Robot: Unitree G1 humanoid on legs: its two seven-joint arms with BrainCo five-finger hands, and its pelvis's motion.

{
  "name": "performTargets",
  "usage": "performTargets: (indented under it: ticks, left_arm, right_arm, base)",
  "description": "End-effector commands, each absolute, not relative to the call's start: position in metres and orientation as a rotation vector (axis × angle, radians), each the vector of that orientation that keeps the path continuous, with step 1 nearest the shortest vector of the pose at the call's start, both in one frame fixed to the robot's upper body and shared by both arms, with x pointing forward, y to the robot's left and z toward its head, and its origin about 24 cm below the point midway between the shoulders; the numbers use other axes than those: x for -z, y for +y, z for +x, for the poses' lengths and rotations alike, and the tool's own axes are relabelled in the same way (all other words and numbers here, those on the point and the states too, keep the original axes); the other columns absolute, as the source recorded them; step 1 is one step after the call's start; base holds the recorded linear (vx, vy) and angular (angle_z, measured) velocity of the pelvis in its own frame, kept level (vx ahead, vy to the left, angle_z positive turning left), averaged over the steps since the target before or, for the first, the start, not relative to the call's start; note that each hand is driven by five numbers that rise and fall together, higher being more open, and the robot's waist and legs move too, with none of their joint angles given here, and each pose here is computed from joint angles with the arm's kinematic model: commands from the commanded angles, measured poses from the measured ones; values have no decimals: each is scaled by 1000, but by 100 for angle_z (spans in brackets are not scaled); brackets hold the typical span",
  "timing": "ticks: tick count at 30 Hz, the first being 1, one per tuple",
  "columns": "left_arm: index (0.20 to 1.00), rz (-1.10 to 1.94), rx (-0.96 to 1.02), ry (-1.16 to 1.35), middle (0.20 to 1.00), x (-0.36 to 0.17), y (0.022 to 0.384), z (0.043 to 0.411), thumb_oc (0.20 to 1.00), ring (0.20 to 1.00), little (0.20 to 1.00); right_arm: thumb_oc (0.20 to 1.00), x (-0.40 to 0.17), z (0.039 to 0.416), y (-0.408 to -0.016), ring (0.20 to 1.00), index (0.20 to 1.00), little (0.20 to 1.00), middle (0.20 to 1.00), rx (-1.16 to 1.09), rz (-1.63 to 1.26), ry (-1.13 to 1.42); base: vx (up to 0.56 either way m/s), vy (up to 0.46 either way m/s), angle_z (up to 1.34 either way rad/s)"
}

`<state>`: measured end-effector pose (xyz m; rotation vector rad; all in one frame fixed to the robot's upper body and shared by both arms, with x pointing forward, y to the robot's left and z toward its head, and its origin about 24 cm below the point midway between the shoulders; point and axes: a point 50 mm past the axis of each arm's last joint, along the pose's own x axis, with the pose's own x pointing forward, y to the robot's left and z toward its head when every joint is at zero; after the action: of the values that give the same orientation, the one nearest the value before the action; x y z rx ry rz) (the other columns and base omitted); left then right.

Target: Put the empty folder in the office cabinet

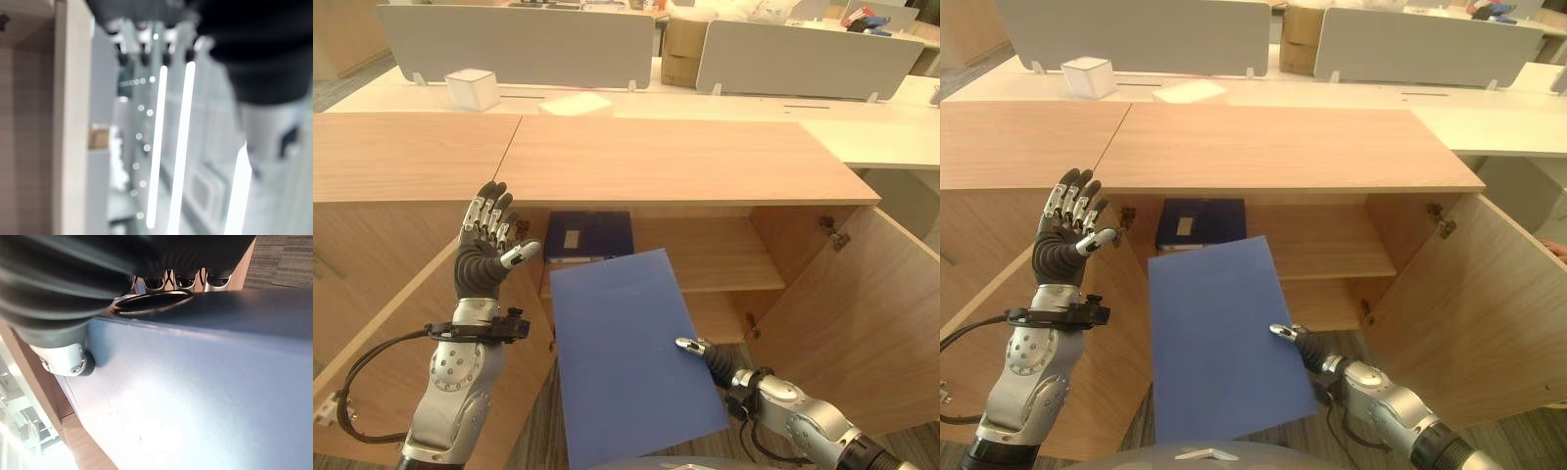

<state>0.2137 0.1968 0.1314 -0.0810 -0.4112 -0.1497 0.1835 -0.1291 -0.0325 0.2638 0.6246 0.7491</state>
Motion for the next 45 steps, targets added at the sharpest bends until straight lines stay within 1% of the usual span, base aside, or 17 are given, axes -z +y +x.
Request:
performTargets:
  ticks: [1, 6, 8, 10, 11, 12, 16, 20, 21, 22, 23, 24, 28, 33, 39, 44, 45]
  left_arm:
    - [1000, 2, 189, -509, 1000, -147, 196, 219, 1000, 1000, 1000]
    - [1000, 18, 138, -391, 1000, -121, 203, 224, 1000, 1000, 1000]
    - [1000, 43, 71, -285, 1000, -96, 211, 227, 1000, 1000, 1000]
    - [1000, 51, 51, -241, 1000, -86, 213, 228, 1000, 1000, 1000]
    - [1000, 86, 12, -171, 1000, -69, 219, 229, 1000, 1000, 1000]
    - [1000, 86, 12, -172, 1000, -69, 219, 230, 1000, 1000, 1000]
    - [1000, 169, -58, 26, 1000, -23, 229, 227, 1000, 1000, 1000]
    - [1000, 217, -71, 129, 1000, 2, 228, 223, 1000, 1000, 1000]
    - [1000, 226, -76, 196, 1000, 18, 224, 219, 1000, 1000, 1000]
    - [1000, 226, -76, 195, 1000, 18, 224, 220, 1000, 1000, 1000]
    - [1000, 237, -75, 238, 1000, 29, 219, 216, 1000, 1000, 1000]
    - [1000, 237, -75, 237, 1000, 29, 219, 217, 1000, 1000, 1000]
    - [1000, 220, -60, 318, 1000, 49, 205, 213, 1000, 1000, 1000]
    - [1000, 212, -67, 317, 1000, 50, 202, 214, 1000, 1000, 1000]
    - [1000, 201, -87, 270, 1000, 43, 201, 223, 1000, 1000, 1000]
    - [1000, 216, -103, 266, 1000, 42, 205, 225, 1000, 1000, 1000]
    - [1000, 216, -102, 265, 1000, 42, 205, 225, 1000, 1000, 1000]
  right_arm:
    - [200, 11, 212, -137, 200, 200, 200, 200, -725, 244, 472]
    - [200, 7, 227, -137, 200, 200, 200, 200, -623, 266, 404]
    - [200, -3, 245, -135, 200, 200, 200, 200, -538, 312, 324]
    - [200, -7, 251, -133, 200, 200, 200, 200, -514, 325, 295]
    - [200, -17, 263, -130, 200, 200, 200, 200, -474, 358, 238]
    - [200, -17, 263, -130, 200, 200, 200, 200, -473, 358, 237]
    - [200, -50, 291, -126, 200, 200, 200, 200, -390, 417, 66]
    - [200, -69, 306, -127, 200, 200, 200, 200, -332, 442, -26]
    - [200, -86, 316, -128, 200, 200, 200, 200, -291, 460, -104]
    - [200, -86, 316, -128, 200, 200, 200, 200, -291, 460, -104]
    - [200, -99, 327, -131, 200, 200, 200, 200, -232, 474, -161]
    - [200, -100, 327, -131, 200, 200, 200, 200, -232, 474, -162]
    - [200, -127, 346, -137, 200, 200, 200, 200, -96, 519, -259]
    - [200, -152, 362, -147, 200, 200, 200, 200, -9, 521, -328]
    - [200, -203, 383, -184, 200, 200, 200, 200, 175, 536, -457]
    - [200, -246, 385, -214, 200, 200, 200, 200, 255, 509, -580]
    - [200, -246, 385, -215, 200, 200, 200, 200, 255, 509, -581]
  base:
    - [-38, -10, 1]
    - [-123, -19, -1]
    - [-164, -12, -1]
    - [-142, -13, -2]
    - [-124, -15, -4]
    - [-128, -7, -2]
    - [-120, -7, 1]
    - [-68, -3, 4]
    - [-69, -1, 1]
    - [-94, 4, 0]
    - [-39, -3, 1]
    - [-61, -6, 0]
    - [-42, -10, 2]
    - [-12, -10, 2]
    - [0, 0, 0]
    - [17, -15, 3]
    - [23, -30, 7]
